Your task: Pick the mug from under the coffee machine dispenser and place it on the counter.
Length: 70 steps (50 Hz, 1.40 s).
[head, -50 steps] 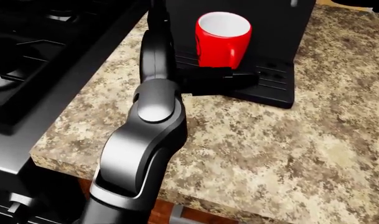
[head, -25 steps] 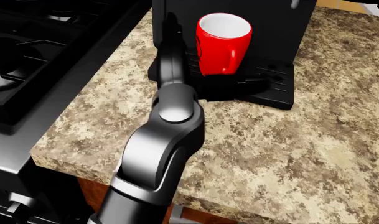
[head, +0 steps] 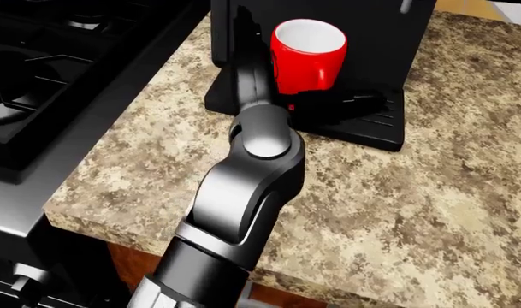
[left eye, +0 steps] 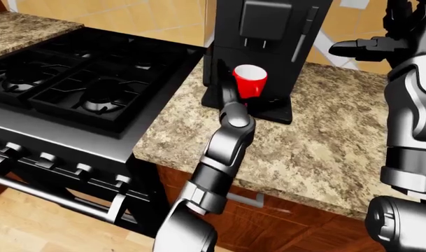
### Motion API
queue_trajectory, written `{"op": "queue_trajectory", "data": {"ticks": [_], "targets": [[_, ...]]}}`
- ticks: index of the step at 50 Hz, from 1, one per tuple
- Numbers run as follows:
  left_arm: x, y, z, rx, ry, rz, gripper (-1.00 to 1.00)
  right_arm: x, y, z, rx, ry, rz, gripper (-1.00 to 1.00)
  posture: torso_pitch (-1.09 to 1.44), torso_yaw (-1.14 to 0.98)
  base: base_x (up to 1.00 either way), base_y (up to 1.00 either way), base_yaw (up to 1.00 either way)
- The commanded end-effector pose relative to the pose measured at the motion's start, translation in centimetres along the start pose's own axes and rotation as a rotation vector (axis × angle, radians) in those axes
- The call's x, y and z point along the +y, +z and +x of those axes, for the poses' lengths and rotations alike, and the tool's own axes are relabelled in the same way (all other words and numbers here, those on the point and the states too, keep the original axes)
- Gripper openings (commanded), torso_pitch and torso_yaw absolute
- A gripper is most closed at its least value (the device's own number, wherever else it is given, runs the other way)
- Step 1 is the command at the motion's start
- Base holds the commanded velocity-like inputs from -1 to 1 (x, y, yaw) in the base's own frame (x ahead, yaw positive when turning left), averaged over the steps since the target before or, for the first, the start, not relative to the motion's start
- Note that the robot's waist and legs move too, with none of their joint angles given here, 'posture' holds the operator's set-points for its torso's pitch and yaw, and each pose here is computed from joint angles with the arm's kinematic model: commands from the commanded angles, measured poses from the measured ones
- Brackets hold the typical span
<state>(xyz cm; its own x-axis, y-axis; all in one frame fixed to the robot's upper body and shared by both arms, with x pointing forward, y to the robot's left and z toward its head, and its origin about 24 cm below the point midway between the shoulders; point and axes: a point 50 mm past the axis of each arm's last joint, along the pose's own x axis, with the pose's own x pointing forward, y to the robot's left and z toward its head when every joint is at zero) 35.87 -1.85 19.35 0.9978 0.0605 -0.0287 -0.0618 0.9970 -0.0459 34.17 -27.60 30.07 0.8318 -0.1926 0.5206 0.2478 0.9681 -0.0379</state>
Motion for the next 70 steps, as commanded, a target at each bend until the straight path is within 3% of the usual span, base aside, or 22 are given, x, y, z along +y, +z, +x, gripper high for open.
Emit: {"op": "queue_trajectory", "data": {"ticks": [1,18,37,40,44,45,57,59,61,68,70], "targets": [[-0.5,2.1,-0.4,-0.091,-0.02,-0.027,1.0,-0.3,2.2,0.4,-0.096,-0.011,-0.002,1.0,0.0,0.0,0.0,0.0,0.0],[-0.5,2.1,1.4,-0.098,0.015,0.003,1.0,-0.3,2.4,0.4,-0.095,-0.012,0.0,1.0,0.0,0.0,0.0,0.0,0.0],[-1.2,1.9,2.0,-0.103,-0.005,0.027,0.99,-0.5,2.3,0.4,-0.095,-0.015,0.0,1.0,0.0,0.0,0.0,0.0,0.0],[-1.2,1.9,2.1,-0.101,-0.004,0.03,0.8,-0.5,2.3,0.4,-0.095,-0.015,0.0,1.0,0.0,0.0,0.0,0.0,0.0],[-1.1,1.9,2.3,-0.101,-0.001,0.032,0.35,-0.5,2.4,0.4,-0.096,-0.016,0.001,1.0,0.0,0.0,0.0,0.0,0.0],[-1.1,1.9,2.3,-0.101,-0.002,0.032,0.15,-0.5,2.4,0.4,-0.096,-0.017,0.0,1.0,0.0,0.0,0.0,0.0,0.0],[-1.4,1.6,2.2,-0.087,-0.012,0.033,-0.22,-0.8,2.6,0.6,-0.1,-0.024,0.002,1.0,0.0,0.0,0.0,0.0,0.0],[-1.4,1.6,2.1,-0.088,-0.015,0.035,-0.5,-0.8,2.6,0.6,-0.1,-0.024,0.002,1.0,0.0,0.0,0.0,0.0,0.0],[-1.5,1.7,2.1,-0.095,-0.018,0.037,-1.0,-0.8,2.6,0.6,-0.101,-0.025,0.002,1.0,0.0,0.0,0.0,0.0,0.0],[-1.6,2.1,2.0,-0.11,-0.029,0.039,-1.0,-0.8,2.5,0.5,-0.1,-0.024,0.001,1.0,0.0,0.0,0.0,0.0,0.0],[-1.9,2.2,1.8,-0.129,-0.081,0.062,-1.0,-0.8,2.5,0.5,-0.099,-0.023,0.0,1.0,0.0,0.0,0.0,0.0,0.0]]}}
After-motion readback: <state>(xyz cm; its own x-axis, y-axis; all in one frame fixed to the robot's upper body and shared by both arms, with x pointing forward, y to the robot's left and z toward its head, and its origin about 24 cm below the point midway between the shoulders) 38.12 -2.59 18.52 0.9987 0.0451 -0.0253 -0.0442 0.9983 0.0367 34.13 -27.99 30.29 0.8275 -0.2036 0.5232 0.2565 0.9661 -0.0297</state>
